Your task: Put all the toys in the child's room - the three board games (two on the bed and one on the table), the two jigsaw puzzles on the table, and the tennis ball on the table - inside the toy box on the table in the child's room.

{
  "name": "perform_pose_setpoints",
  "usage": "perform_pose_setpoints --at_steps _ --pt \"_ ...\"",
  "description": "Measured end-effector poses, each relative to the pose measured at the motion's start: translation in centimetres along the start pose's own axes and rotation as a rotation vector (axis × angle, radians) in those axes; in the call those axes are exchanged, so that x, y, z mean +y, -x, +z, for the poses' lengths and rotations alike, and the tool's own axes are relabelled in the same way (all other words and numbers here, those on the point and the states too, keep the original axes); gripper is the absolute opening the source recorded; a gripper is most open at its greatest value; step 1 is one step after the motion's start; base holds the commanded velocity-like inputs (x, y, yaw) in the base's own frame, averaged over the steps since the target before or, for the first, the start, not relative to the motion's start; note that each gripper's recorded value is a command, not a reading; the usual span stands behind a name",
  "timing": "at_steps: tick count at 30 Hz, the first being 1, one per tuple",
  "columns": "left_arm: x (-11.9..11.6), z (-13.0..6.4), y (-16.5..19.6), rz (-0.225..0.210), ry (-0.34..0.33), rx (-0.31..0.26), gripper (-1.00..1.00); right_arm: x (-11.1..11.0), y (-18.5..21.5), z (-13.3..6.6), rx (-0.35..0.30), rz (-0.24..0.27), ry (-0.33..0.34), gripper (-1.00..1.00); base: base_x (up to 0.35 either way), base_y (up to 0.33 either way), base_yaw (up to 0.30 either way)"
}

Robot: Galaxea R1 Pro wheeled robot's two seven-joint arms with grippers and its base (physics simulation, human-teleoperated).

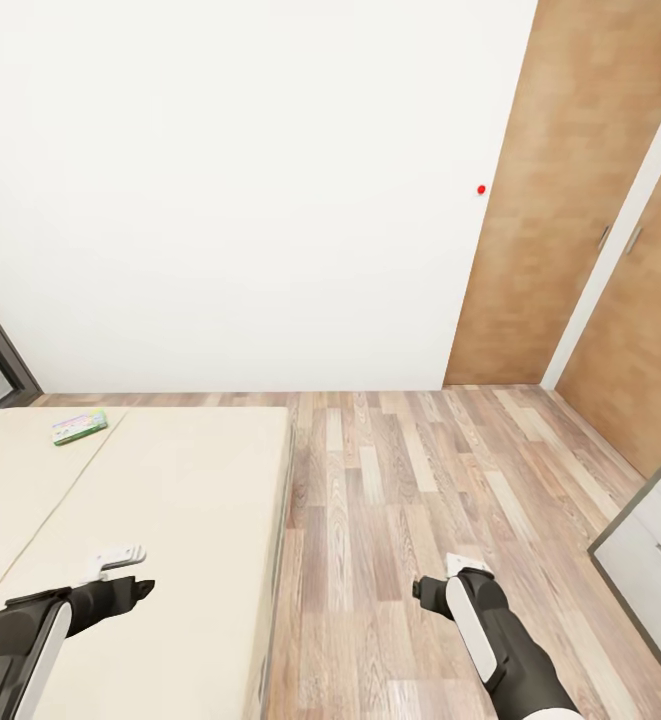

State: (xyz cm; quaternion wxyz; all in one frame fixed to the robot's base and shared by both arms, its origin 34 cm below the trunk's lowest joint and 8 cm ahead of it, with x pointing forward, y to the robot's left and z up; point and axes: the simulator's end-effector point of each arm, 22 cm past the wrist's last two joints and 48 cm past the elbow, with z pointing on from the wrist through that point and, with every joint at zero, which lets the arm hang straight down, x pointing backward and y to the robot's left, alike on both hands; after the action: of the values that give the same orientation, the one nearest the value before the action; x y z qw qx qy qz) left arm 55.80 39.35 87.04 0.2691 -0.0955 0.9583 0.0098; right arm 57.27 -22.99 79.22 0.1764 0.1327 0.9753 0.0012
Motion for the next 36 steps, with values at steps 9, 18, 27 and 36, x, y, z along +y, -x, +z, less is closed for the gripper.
perform_pose_setpoints --at_steps 9,18,27,36 --pt "0.06 0.13 -0.26 -0.001 0.000 0.007 1.00 0.10 -0.22 0.04 0.003 0.000 0.001 1.00 0.000 0.196 0.000" --pt "0.08 0.14 -0.27 -0.002 0.001 0.007 1.00 0.13 -0.16 0.02 0.002 0.001 0.002 1.00 0.000 0.275 0.000" --pt "0.07 0.14 -0.28 -0.001 0.000 0.007 1.00 0.29 -0.21 0.03 0.004 0.003 0.008 1.00 0.000 0.280 0.000" --pt "0.12 0.13 -0.23 -0.001 0.001 0.006 1.00 0.38 -0.24 0.02 0.005 0.005 0.011 1.00 0.000 0.277 0.000"
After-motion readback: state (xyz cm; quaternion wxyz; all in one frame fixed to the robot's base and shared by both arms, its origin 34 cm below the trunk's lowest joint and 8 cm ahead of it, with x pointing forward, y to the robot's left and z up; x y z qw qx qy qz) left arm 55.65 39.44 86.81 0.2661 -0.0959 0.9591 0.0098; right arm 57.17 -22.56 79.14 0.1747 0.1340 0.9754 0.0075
